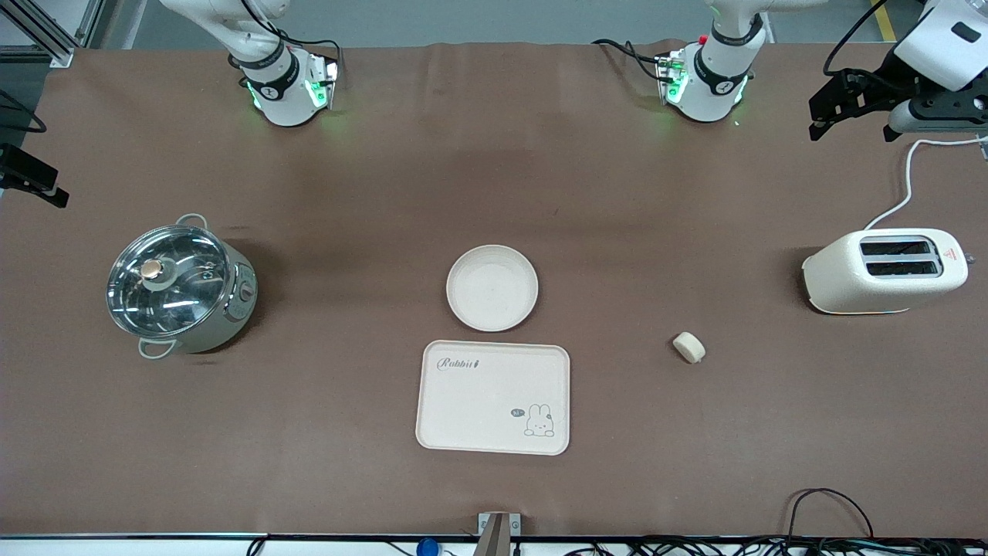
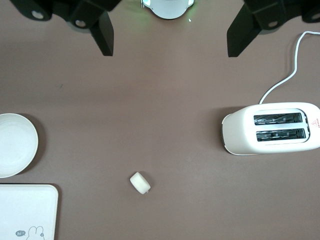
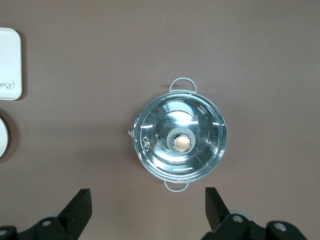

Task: Place bun in plate and plate on tray
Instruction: 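Grasp the cream bun with the left gripper while the right gripper reaches forward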

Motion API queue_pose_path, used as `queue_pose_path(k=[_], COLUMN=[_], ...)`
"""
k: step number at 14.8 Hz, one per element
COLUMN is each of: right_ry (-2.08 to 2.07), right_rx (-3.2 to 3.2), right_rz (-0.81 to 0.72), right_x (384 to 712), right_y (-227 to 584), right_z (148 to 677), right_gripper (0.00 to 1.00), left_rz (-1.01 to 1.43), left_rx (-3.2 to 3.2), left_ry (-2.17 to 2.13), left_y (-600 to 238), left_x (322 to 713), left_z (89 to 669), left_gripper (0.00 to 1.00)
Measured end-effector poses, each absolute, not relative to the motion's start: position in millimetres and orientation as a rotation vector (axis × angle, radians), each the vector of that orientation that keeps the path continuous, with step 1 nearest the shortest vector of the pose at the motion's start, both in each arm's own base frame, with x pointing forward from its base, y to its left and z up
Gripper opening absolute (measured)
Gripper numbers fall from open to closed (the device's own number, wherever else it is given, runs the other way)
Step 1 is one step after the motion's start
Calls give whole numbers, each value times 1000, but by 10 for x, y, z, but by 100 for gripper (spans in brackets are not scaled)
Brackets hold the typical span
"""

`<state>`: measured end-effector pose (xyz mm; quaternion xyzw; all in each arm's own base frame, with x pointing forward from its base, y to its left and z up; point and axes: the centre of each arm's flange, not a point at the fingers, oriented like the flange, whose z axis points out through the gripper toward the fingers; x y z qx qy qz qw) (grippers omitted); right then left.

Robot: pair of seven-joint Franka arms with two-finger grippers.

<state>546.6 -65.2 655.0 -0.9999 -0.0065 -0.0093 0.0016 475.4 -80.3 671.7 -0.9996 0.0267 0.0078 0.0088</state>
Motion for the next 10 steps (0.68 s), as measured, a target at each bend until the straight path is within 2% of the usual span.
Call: queue_pose_path(k=[5, 7, 10], right_ry=[-26, -26, -39], right_rx=[-3138, -3138, -3139], right_rz=[-33, -34, -42], right_x=[5470, 5471, 5481], right_y=[-633, -632, -589], right_z=[6553, 6554, 6560], right_gripper=[100, 100, 100], left_rz=[52, 112, 208], left_rx=[-3122, -3122, -3127], left_ry=[79, 82, 48], left_y=[-788, -794, -856], left_x=[4842, 5041, 5527], left_z=[6626, 6371, 5659], left_gripper=[100, 100, 100])
